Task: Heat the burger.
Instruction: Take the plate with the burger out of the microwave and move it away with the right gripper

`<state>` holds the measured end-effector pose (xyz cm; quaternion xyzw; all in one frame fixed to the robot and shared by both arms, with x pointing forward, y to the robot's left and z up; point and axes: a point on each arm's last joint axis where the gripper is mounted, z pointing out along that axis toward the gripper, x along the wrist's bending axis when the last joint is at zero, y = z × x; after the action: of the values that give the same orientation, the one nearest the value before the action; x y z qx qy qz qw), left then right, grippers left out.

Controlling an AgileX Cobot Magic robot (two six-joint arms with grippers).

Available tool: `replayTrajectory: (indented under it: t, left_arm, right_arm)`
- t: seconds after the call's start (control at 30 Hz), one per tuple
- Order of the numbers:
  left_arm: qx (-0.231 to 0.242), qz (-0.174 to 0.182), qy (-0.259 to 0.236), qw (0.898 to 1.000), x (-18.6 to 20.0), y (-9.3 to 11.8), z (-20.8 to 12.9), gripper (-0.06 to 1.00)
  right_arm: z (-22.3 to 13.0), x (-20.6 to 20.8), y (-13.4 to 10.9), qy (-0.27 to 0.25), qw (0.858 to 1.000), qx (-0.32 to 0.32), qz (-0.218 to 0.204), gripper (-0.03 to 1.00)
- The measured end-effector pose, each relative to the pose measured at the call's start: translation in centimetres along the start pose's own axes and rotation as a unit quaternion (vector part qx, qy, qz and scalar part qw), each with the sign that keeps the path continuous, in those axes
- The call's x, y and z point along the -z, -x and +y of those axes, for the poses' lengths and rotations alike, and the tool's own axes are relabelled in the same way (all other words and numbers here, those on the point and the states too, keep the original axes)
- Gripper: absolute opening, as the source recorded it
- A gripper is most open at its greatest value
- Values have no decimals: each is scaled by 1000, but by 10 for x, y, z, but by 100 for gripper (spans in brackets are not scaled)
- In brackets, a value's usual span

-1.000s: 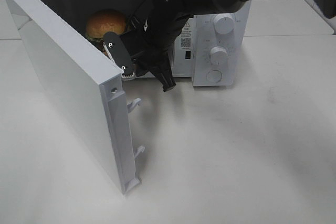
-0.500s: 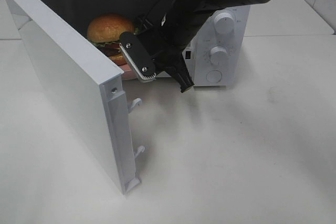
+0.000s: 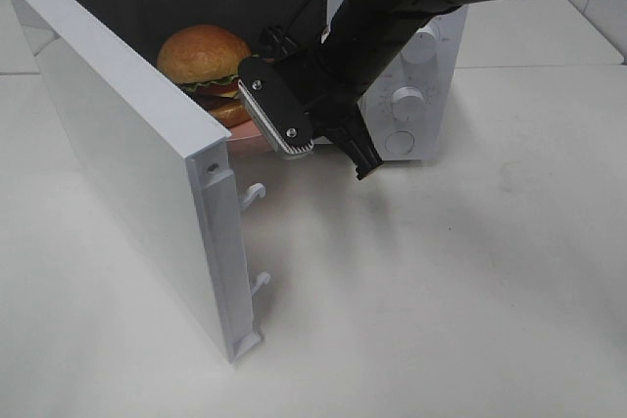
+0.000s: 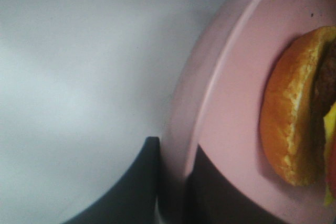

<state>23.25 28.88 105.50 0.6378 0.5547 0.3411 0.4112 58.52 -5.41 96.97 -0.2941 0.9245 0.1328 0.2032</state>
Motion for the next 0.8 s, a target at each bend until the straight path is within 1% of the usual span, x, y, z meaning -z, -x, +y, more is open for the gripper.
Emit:
replayTrajectory:
  t: [0.3, 0.33, 0.4, 0.43, 0.47, 0.53, 0.67, 0.7, 0.73, 0.8]
  left_arm:
    - [0, 0, 0, 1000, 0, 0, 0, 99]
    - [0, 0, 0, 1000, 0, 0, 0, 99]
    - [0, 0, 0, 1000, 0, 0, 0, 99]
    - [0, 0, 0, 1000, 0, 0, 0, 99]
    - [0, 0, 0, 1000, 0, 0, 0, 99]
    - [0, 0, 0, 1000, 0, 0, 0, 99]
    - [0, 0, 0, 1000, 0, 0, 0, 99]
    - [0, 0, 0, 1000, 0, 0, 0, 99]
    - [0, 0, 0, 1000, 0, 0, 0, 99]
    - [0, 0, 0, 1000, 0, 0, 0, 99]
  right_arm:
    - [1, 16, -17, -4, 1000, 7, 2, 10]
    - [2, 20, -22, -6, 1000, 9, 4, 10]
    - [2, 23, -24, -7, 1000, 10, 5, 10]
    - [2, 26, -30, -7, 1000, 10, 8, 10]
    - [2, 26, -30, -7, 1000, 10, 8, 10]
    - [2, 30, -38, -10, 1000, 9, 3, 10]
    - [3, 37, -47, -12, 1000, 8, -4, 10]
    - [3, 40, -53, -14, 1000, 3, -4, 10]
    - [3, 40, -53, -14, 1000, 3, -4, 10]
    - [3, 45, -62, -17, 1000, -2, -13, 10]
